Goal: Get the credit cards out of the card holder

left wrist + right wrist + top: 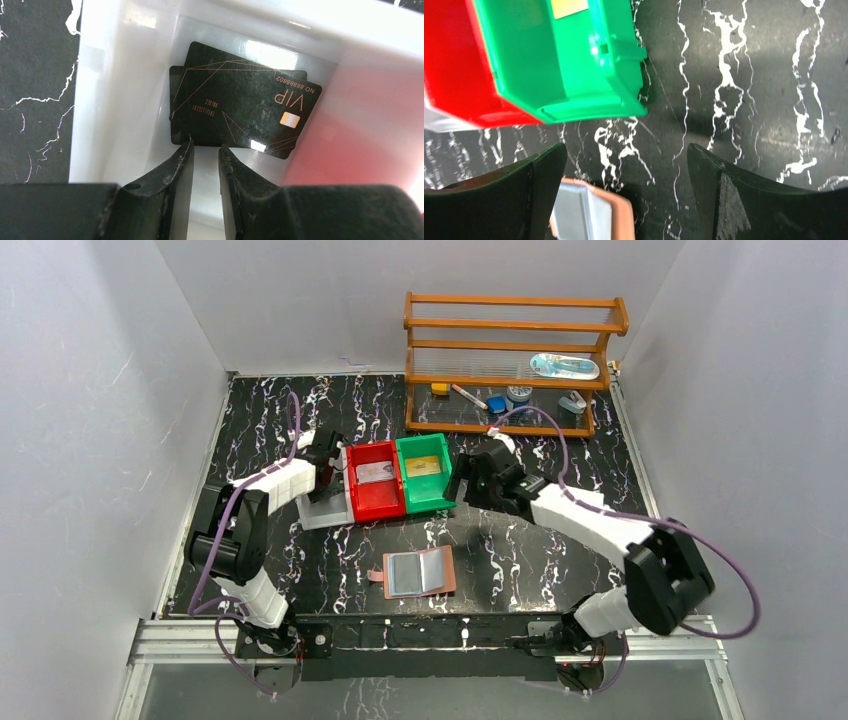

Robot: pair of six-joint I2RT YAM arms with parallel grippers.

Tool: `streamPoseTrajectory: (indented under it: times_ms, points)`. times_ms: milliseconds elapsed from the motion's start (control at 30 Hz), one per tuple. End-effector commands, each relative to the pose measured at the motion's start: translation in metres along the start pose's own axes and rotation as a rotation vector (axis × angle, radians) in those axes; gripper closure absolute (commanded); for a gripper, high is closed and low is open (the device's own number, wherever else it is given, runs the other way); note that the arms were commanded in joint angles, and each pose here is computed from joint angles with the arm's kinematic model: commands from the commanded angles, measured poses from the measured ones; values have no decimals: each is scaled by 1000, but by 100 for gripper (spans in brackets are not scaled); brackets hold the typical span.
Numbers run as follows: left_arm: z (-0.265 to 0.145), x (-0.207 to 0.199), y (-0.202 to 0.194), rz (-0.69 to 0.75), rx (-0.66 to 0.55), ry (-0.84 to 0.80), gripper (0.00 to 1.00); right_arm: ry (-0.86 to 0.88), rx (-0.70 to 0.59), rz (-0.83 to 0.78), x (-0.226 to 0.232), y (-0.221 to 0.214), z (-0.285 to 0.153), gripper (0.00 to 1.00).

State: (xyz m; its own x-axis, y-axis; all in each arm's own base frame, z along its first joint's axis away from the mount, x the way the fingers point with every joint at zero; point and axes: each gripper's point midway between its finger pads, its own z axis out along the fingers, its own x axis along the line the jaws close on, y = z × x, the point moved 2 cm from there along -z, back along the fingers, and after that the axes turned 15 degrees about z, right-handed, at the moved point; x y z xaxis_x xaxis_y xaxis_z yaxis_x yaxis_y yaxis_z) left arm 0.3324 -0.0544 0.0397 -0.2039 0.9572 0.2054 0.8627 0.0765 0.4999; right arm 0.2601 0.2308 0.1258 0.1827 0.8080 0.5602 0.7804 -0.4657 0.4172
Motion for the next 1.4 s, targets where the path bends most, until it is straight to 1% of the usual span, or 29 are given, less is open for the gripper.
streamPoseTrajectory:
  times_ms: [0,167,300,467,533,667,767,867,1067,1167,1367]
  points:
    - [-5,10,-1,12,-10,16,76,-10,-46,-63,20,20,21,2]
    - [-4,10,-3,25,-9,11,76,-76,-53,-85,26,29,45,2]
    - [-3,8,-2,39,-12,2,77,-145,-69,-90,20,33,60,1]
    - [-4,7,2,49,-26,-10,77,-276,-42,-152,-8,24,83,2]
    - [-4,6,3,53,-28,-16,76,-317,-57,-178,-19,25,87,3]
    - [-5,4,4,63,-28,-27,76,-333,-82,-255,-19,34,90,5]
    - [-4,6,6,75,-35,-19,76,-363,-77,-316,-25,37,91,13]
    - [-3,6,11,113,-65,-21,76,-351,-66,-371,-32,34,88,15]
    - [-2,-1,24,164,-115,-65,73,-282,-47,-471,-30,31,86,20]
    - [-1,-1,30,184,-130,-54,71,-261,-40,-499,-28,31,85,20]
    - [3,-10,41,234,-158,-92,68,-225,-41,-523,-23,31,87,21]
